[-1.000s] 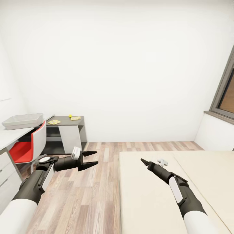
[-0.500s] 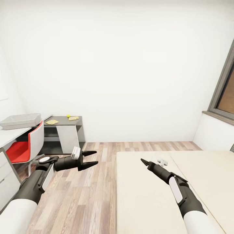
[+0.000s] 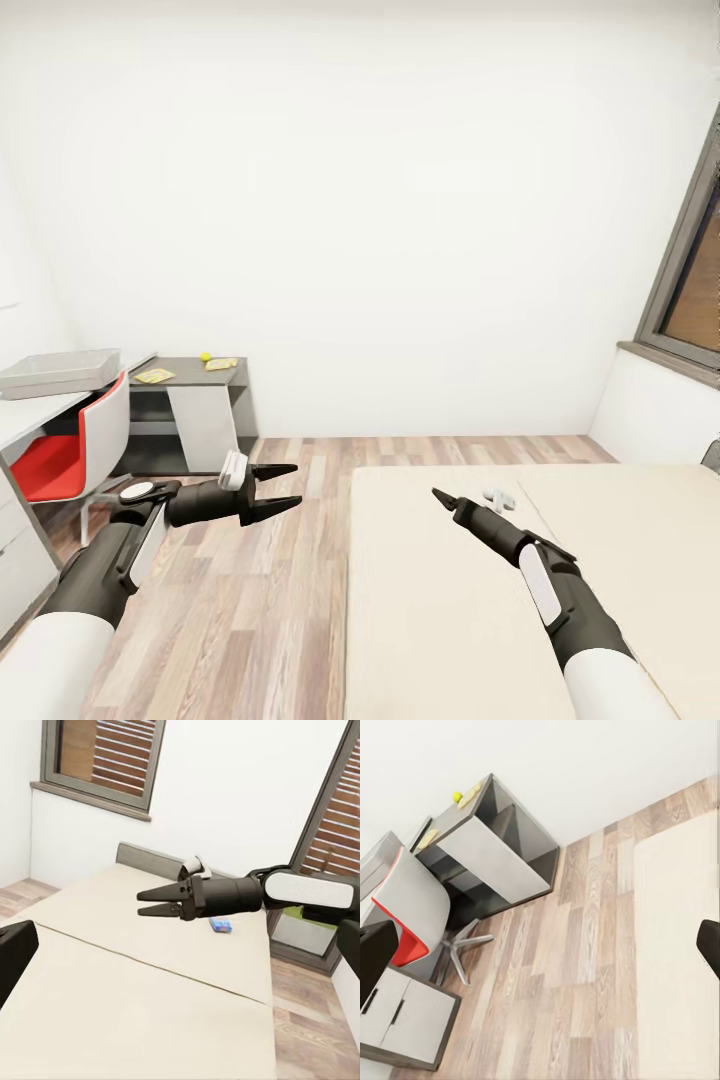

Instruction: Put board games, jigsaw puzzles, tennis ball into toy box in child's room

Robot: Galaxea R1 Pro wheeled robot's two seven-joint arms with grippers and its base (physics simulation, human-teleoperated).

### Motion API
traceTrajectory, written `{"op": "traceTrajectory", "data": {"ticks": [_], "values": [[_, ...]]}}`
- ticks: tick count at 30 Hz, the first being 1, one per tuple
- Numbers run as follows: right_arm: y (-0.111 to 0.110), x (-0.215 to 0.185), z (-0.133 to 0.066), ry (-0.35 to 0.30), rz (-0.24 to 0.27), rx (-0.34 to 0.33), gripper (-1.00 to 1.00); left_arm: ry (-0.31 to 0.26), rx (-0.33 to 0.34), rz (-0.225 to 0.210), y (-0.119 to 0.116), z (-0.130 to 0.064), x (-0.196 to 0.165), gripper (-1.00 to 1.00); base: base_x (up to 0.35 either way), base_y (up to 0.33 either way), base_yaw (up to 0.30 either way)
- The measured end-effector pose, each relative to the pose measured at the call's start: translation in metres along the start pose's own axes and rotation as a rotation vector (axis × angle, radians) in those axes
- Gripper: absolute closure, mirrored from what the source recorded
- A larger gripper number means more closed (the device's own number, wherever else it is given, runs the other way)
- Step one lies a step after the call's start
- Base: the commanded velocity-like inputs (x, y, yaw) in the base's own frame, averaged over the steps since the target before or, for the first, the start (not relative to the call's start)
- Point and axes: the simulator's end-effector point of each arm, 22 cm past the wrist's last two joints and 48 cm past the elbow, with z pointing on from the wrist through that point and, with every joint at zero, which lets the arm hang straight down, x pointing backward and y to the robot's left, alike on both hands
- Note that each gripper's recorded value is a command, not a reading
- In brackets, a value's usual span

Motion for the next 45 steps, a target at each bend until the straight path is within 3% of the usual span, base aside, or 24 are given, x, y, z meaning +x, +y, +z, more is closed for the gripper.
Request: {"op": "traceTrajectory", "data": {"ticks": [45], "values": [[-0.0005,-0.002,0.0002,-0.014,-0.009,0.001,-1.0,0.001,0.001,0.001,-0.0004,0.0003,-0.0001,-1.0,0.0,-0.24,0.0]]}}
